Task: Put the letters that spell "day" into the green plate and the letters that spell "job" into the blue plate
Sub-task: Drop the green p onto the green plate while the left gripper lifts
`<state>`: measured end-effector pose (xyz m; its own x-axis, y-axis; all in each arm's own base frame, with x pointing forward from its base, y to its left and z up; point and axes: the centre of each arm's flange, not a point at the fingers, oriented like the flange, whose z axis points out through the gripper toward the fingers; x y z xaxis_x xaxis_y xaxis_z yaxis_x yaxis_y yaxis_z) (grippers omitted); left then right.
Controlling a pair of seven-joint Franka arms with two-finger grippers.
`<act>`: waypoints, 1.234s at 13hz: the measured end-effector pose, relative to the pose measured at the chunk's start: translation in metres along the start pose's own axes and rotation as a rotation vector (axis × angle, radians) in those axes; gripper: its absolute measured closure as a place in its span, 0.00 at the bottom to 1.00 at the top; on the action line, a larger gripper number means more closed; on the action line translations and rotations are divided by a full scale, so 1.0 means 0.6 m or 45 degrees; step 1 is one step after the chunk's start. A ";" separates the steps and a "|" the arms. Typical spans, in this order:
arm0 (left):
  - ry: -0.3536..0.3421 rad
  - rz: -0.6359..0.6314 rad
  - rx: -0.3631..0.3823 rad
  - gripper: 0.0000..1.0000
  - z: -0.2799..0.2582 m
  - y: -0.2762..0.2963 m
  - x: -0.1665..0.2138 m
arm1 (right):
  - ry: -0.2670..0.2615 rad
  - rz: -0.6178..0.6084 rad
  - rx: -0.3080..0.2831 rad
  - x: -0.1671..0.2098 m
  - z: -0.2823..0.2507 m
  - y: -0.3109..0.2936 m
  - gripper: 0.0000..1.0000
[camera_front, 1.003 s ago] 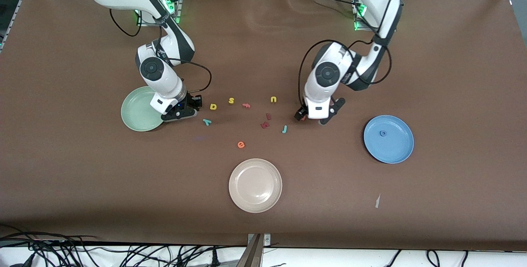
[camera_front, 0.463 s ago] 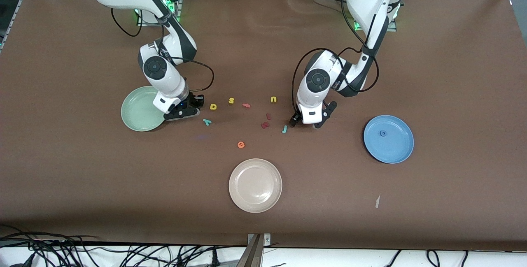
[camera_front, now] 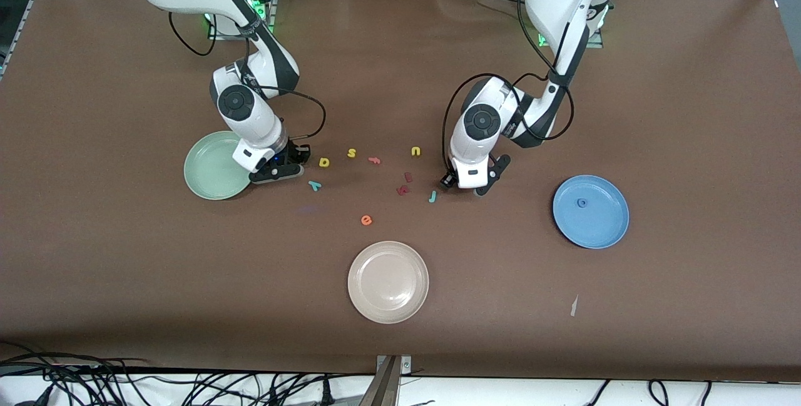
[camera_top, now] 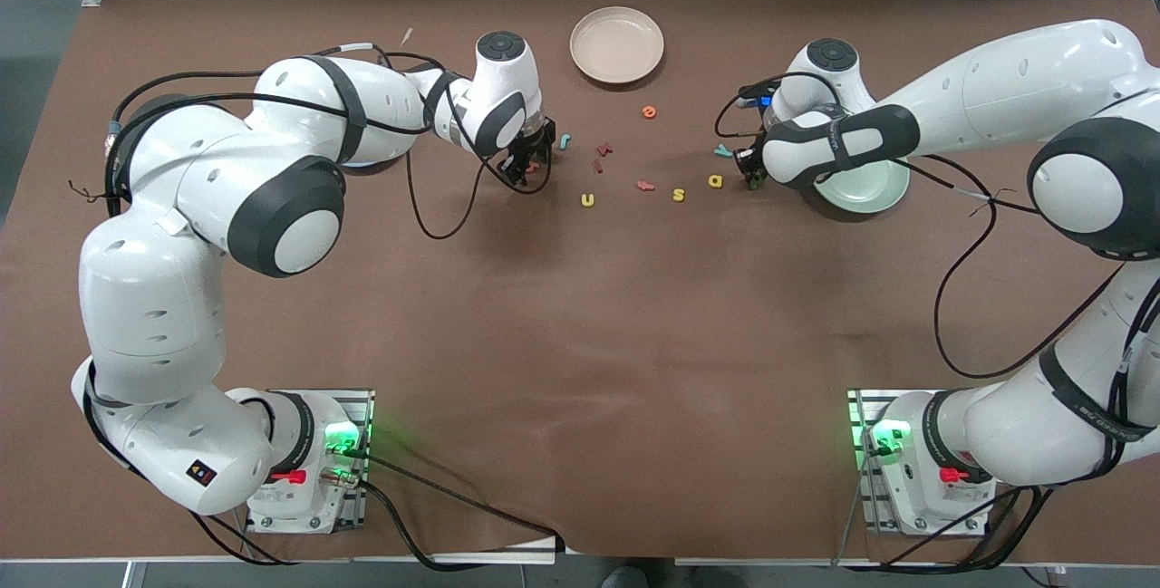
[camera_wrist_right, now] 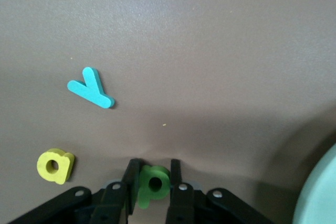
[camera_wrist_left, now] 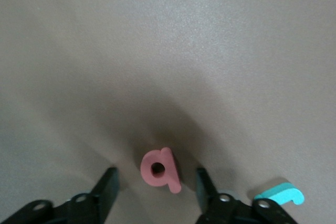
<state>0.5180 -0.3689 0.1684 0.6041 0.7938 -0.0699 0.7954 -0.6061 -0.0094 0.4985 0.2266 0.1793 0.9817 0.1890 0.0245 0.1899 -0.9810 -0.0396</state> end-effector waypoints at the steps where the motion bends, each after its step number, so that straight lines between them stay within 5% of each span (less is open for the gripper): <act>1: 0.000 0.002 -0.003 0.52 -0.002 0.001 -0.001 | -0.001 0.000 -0.002 0.003 -0.006 0.000 0.73; 4: 0.000 0.007 -0.007 0.83 -0.004 0.003 -0.002 | -0.077 -0.019 -0.044 0.036 -0.067 0.005 0.73; 8: 0.000 0.041 -0.006 0.83 -0.005 0.003 -0.001 | -0.110 -0.142 -0.085 0.089 -0.151 0.104 0.73; 13: -0.013 0.098 0.060 0.83 -0.030 0.019 0.009 | -0.132 -0.214 -0.104 0.092 -0.152 0.237 0.67; 16: -0.031 0.225 0.115 0.83 -0.055 0.026 0.045 | -0.129 -0.171 -0.096 0.092 -0.149 0.204 0.41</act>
<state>0.5484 -0.3555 0.1991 0.7316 0.6740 -0.1027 0.6687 -0.7387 -0.0844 0.5747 0.1131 0.2653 0.9448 0.3185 -0.0767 0.3216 -0.9463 0.0326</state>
